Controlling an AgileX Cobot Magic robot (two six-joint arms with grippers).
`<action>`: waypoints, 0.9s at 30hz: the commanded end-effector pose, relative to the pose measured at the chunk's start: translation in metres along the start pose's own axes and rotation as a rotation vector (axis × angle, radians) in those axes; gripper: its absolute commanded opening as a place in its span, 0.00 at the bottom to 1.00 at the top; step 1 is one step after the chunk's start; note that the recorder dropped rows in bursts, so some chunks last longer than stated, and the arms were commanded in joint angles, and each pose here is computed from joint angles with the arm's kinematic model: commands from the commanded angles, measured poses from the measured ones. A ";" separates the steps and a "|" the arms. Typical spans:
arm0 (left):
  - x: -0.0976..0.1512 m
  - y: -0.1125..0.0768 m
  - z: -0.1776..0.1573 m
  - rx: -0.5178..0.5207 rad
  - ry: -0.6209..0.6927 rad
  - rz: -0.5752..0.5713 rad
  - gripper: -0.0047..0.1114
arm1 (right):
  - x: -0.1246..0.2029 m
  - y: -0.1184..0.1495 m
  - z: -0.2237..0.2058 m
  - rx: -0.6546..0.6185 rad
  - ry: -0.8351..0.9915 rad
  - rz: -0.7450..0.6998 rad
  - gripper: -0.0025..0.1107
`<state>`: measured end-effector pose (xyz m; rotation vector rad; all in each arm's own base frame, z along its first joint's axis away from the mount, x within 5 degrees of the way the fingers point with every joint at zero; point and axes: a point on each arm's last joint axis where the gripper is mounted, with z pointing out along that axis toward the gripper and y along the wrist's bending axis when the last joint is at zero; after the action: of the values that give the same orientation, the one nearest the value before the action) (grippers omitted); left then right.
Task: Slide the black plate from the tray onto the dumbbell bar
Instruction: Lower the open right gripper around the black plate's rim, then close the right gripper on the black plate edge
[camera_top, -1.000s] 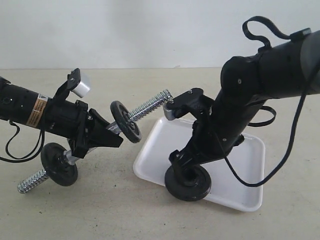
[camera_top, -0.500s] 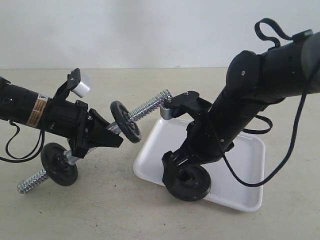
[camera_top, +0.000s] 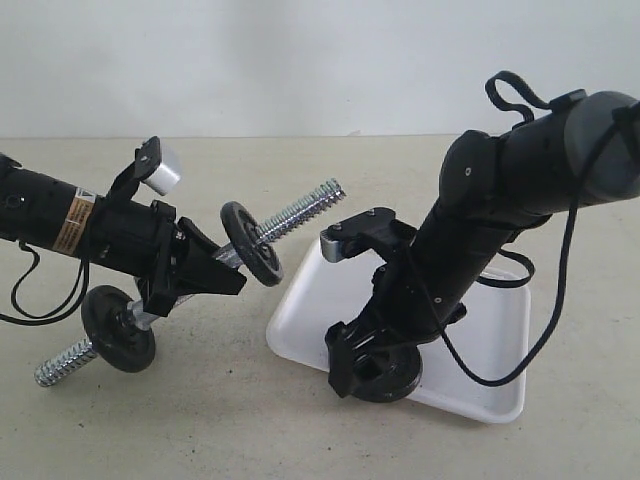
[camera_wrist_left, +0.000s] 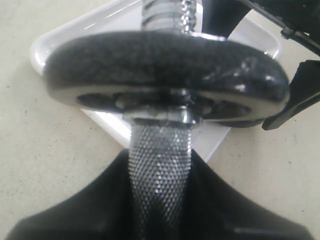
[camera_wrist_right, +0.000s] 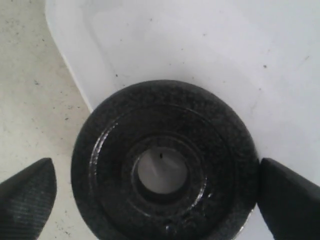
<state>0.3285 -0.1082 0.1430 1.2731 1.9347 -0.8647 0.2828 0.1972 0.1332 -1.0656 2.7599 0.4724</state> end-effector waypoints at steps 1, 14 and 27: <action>-0.029 -0.017 -0.013 0.147 -0.157 0.033 0.08 | 0.000 -0.001 0.000 -0.012 0.009 0.051 0.95; -0.029 -0.017 -0.013 0.148 -0.158 0.033 0.08 | 0.000 -0.001 0.000 -0.008 0.003 0.085 0.95; -0.029 -0.017 -0.013 0.150 -0.158 0.029 0.08 | 0.006 -0.011 -0.001 0.104 0.061 0.151 0.95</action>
<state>0.3285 -0.1082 0.1430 1.2715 1.9361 -0.8656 0.2863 0.1911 0.1327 -0.8560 2.8690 0.3698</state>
